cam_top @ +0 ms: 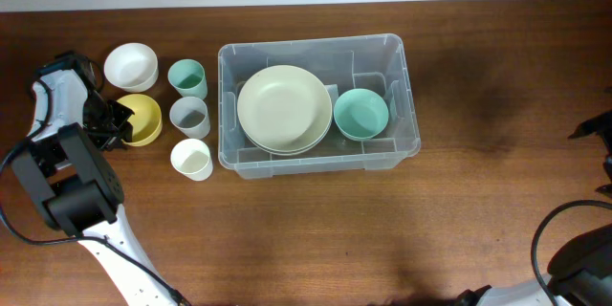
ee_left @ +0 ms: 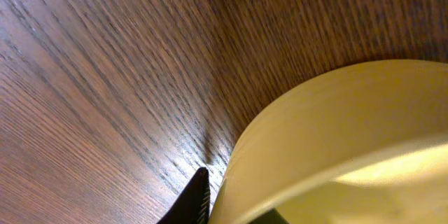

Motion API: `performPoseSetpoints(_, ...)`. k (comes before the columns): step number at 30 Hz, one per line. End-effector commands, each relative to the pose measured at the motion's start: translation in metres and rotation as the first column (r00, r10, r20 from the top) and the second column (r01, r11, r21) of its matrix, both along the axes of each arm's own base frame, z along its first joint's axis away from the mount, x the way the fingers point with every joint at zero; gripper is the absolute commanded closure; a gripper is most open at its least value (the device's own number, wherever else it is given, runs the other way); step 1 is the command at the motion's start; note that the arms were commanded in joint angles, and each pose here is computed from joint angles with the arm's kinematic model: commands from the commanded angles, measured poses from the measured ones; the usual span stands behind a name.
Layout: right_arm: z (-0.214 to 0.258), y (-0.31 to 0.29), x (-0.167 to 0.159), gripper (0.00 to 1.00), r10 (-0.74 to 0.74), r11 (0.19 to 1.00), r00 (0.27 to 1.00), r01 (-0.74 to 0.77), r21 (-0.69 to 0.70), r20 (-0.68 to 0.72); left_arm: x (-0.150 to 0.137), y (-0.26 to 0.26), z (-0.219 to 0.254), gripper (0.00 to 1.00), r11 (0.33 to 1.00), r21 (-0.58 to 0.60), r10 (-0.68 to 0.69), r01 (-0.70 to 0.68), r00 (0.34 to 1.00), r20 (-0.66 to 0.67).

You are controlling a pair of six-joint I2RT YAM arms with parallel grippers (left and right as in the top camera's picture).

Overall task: Pack container
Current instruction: 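Grasp the yellow bowl rim with the left gripper and lift it, then lower the yellow bowl into the mint bowl and release it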

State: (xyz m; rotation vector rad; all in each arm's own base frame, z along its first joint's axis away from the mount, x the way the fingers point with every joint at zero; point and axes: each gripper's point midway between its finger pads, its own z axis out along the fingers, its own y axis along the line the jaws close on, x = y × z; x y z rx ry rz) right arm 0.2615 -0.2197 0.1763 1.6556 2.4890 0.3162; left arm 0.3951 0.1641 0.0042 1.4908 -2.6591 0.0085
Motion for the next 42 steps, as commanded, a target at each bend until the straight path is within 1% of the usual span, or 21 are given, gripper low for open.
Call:
performPoseSetpoints(1, -0.001, 0.000, -0.002, 0.01, -0.010, 1.000, 1.000, 0.010, 0.001, -0.006, -0.007, 0.002, 0.000, 0.91, 1.000, -0.009, 0.003, -0.003, 1.000, -0.021)
performPoseSetpoints(4, -0.001, 0.000, -0.002, 0.01, -0.010, 1.000, 1.000, 0.010, 0.001, -0.006, -0.010, 0.005, 0.003, 0.99, 1.000, -0.010, 0.011, -0.011, 0.999, -0.032)
performPoseSetpoints(11, -0.001, 0.000, -0.002, 0.01, -0.010, 1.000, 1.000, 0.010, 0.001, -0.006, -0.016, 0.018, 0.024, 0.99, 0.999, -0.016, 0.027, -0.028, 0.999, -0.046)
performPoseSetpoints(14, -0.001, 0.000, -0.002, 0.01, -0.010, 1.000, 1.000, 0.010, 0.001, -0.006, -0.019, 0.027, 0.044, 0.99, 0.999, -0.008, 0.047, -0.047, 0.998, -0.049)
performPoseSetpoints(19, -0.001, 0.000, -0.002, 0.01, -0.010, 1.000, 1.000, 0.010, 0.001, -0.006, -0.019, 0.039, 0.090, 0.99, 0.997, 0.002, 0.071, -0.071, 0.997, -0.019)
performPoseSetpoints(23, -0.001, 0.000, -0.002, 0.01, -0.010, 1.000, 1.000, 0.010, 0.001, -0.006, -0.009, 0.041, 0.134, 0.99, 0.998, 0.037, 0.047, -0.049, 0.997, 0.060)
performPoseSetpoints(25, -0.001, 0.000, -0.002, 0.01, -0.010, 1.000, 1.000, 0.010, 0.001, -0.006, 0.004, 0.039, 0.156, 0.99, 0.999, 0.048, 0.001, -0.008, 0.990, 0.143)
performPoseSetpoints(28, -0.001, 0.000, -0.002, 0.01, -0.010, 1.000, 1.000, 0.010, 0.001, -0.006, 0.022, 0.026, 0.193, 0.99, 0.998, 0.063, -0.038, 0.022, 0.962, 0.272)
performPoseSetpoints(30, -0.001, 0.000, -0.002, 0.01, -0.010, 1.000, 1.000, 0.010, 0.001, -0.006, 0.032, 0.008, 0.227, 0.99, 0.995, 0.089, -0.084, 0.055, 0.926, 0.369)
performPoseSetpoints(32, -0.001, 0.000, -0.002, 0.01, -0.010, 1.000, 1.000, 0.010, 0.001, -0.006, 0.039, -0.015, 0.252, 0.99, 0.990, 0.096, -0.132, 0.099, 0.890, 0.436)
performPoseSetpoints(36, -0.001, 0.000, -0.002, 0.01, -0.010, 1.000, 1.000, 0.010, 0.001, -0.006, 0.051, -0.080, 0.290, 0.99, 0.960, 0.134, -0.278, 0.244, 0.806, 0.523)
performPoseSetpoints(39, -0.001, 0.000, -0.002, 0.01, -0.010, 1.000, 1.000, 0.010, 0.001, -0.006, 0.061, -0.144, 0.303, 0.99, 0.912, 0.162, -0.400, 0.378, 0.725, 0.561)
performPoseSetpoints(41, -0.001, 0.000, -0.002, 0.01, -0.010, 1.000, 1.000, 0.010, 0.001, -0.006, 0.066, -0.198, 0.306, 0.99, 0.858, 0.177, -0.487, 0.483, 0.653, 0.579)
performPoseSetpoints(42, -0.001, 0.000, -0.002, 0.01, -0.010, 1.000, 1.000, 0.010, 0.001, -0.006, 0.068, -0.238, 0.306, 0.99, 0.812, 0.189, -0.543, 0.552, 0.597, 0.590)
